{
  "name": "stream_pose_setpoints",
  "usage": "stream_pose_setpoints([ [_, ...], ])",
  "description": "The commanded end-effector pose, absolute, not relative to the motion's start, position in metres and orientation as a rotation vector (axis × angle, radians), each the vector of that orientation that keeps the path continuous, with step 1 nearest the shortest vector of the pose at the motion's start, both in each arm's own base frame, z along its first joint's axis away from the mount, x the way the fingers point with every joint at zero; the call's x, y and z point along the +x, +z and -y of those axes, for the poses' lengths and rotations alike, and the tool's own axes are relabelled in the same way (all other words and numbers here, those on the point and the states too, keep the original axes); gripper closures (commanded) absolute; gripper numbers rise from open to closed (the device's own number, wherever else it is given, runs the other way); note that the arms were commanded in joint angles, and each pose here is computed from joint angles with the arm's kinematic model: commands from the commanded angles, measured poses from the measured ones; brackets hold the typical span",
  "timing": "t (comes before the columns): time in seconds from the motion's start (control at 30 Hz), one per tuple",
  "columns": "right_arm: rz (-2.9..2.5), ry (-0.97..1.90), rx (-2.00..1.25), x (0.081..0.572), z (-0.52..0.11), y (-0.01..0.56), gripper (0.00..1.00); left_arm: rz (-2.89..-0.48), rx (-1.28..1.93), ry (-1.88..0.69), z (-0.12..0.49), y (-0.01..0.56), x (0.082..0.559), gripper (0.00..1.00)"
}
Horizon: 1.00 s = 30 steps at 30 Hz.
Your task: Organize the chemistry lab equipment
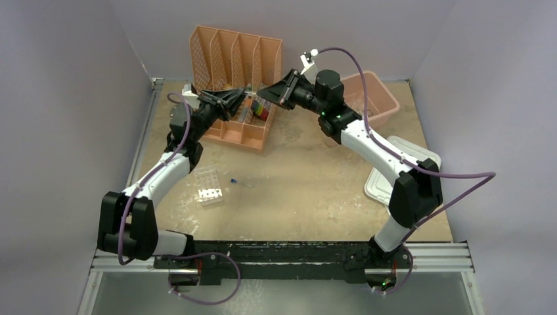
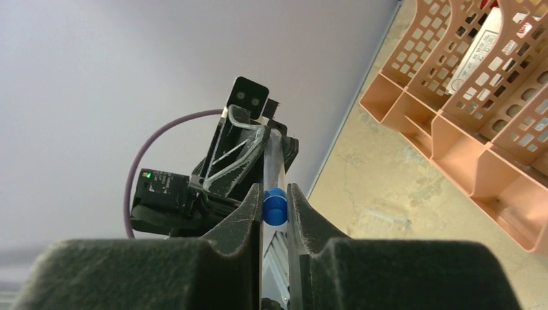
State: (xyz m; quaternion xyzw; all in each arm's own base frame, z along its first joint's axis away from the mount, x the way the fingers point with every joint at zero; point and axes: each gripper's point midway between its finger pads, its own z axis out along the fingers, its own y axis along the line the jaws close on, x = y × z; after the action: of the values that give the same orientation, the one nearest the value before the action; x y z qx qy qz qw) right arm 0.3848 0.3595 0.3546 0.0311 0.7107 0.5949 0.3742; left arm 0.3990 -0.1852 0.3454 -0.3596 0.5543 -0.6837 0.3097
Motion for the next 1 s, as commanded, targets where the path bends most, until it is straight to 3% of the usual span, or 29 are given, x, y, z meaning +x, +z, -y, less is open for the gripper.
stream_pose_setpoints([
  [0.0, -1.815, 1.485, 0.018, 0.385, -0.359, 0.373, 0.91, -1.482, -0.887, -1.776, 0.188, 0.365, 0.397, 0.77],
  [0.13, -1.913, 1.383, -0.009, 0.385, -0.354, 0.351, 0.92, -1.666, -0.882, -1.509, 0.182, 0.338, 0.403, 0.45],
  [0.27, -1.994, 1.184, -0.062, 0.392, -0.341, 0.329, 0.92, -1.866, -0.892, -1.124, 0.154, 0.296, 0.401, 0.31],
  [0.47, -2.125, 0.854, -0.148, 0.406, -0.314, 0.291, 0.92, -2.098, -0.919, -0.424, 0.071, 0.224, 0.367, 0.28],
  [0.6, -2.176, 0.766, -0.221, 0.405, -0.310, 0.277, 0.92, -2.205, -0.899, -0.027, 0.018, 0.174, 0.324, 0.32],
  [0.8, -2.192, 0.731, -0.365, 0.391, -0.333, 0.269, 0.91, -2.274, -0.964, 0.170, -0.010, 0.133, 0.272, 0.26],
  [0.97, -2.219, 0.713, -0.541, 0.373, -0.366, 0.252, 0.91, -2.324, -1.023, 0.185, -0.014, 0.099, 0.255, 0.27],
])
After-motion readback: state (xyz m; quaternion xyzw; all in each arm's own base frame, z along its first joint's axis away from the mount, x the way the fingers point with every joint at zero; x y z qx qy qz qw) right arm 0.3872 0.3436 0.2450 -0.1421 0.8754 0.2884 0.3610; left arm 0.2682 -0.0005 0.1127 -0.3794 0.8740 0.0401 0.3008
